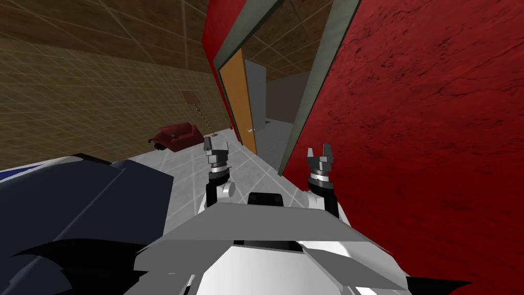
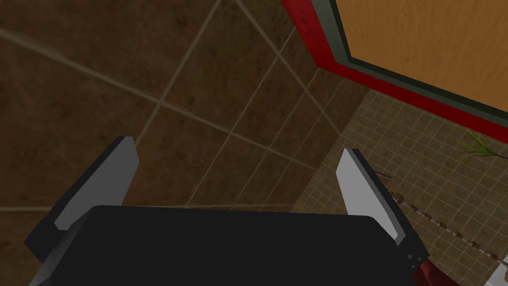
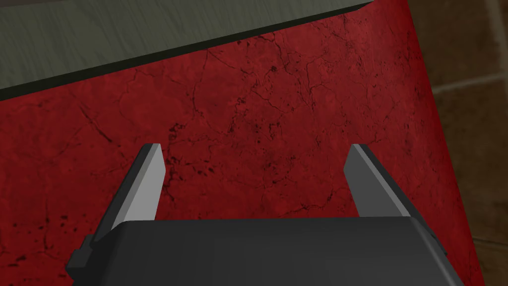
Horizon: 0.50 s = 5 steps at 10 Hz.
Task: Push the door open
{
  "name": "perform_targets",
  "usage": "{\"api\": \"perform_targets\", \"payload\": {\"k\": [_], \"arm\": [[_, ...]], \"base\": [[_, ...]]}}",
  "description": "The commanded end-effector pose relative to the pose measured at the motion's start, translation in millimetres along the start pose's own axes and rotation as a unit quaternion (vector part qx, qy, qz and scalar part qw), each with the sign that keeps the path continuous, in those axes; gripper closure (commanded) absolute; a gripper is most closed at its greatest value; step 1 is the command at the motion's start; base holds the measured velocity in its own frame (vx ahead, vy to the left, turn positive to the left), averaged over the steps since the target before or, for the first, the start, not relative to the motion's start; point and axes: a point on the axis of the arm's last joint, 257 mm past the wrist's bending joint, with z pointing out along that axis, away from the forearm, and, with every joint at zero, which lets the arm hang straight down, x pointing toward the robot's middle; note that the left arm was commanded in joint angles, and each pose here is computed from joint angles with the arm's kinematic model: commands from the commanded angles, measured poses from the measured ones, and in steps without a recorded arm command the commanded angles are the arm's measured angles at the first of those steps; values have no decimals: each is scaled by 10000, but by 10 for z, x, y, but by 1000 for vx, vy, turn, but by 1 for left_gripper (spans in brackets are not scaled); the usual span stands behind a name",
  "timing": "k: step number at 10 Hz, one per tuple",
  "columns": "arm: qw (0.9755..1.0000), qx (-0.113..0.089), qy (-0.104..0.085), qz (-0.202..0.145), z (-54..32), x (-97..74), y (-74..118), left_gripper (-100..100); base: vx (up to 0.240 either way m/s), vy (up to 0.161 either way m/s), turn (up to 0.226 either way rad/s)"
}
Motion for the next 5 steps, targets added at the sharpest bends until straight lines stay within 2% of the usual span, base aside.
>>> {"api": "perform_targets", "payload": {"k": [1, 5], "arm": [[9999, -95, 68, 43, -29, 4, 115, -100], [9992, -323, 181, 141, -106, -9, 390, -100]], "base": [[148, 42, -157], [153, 139, -171]]}}
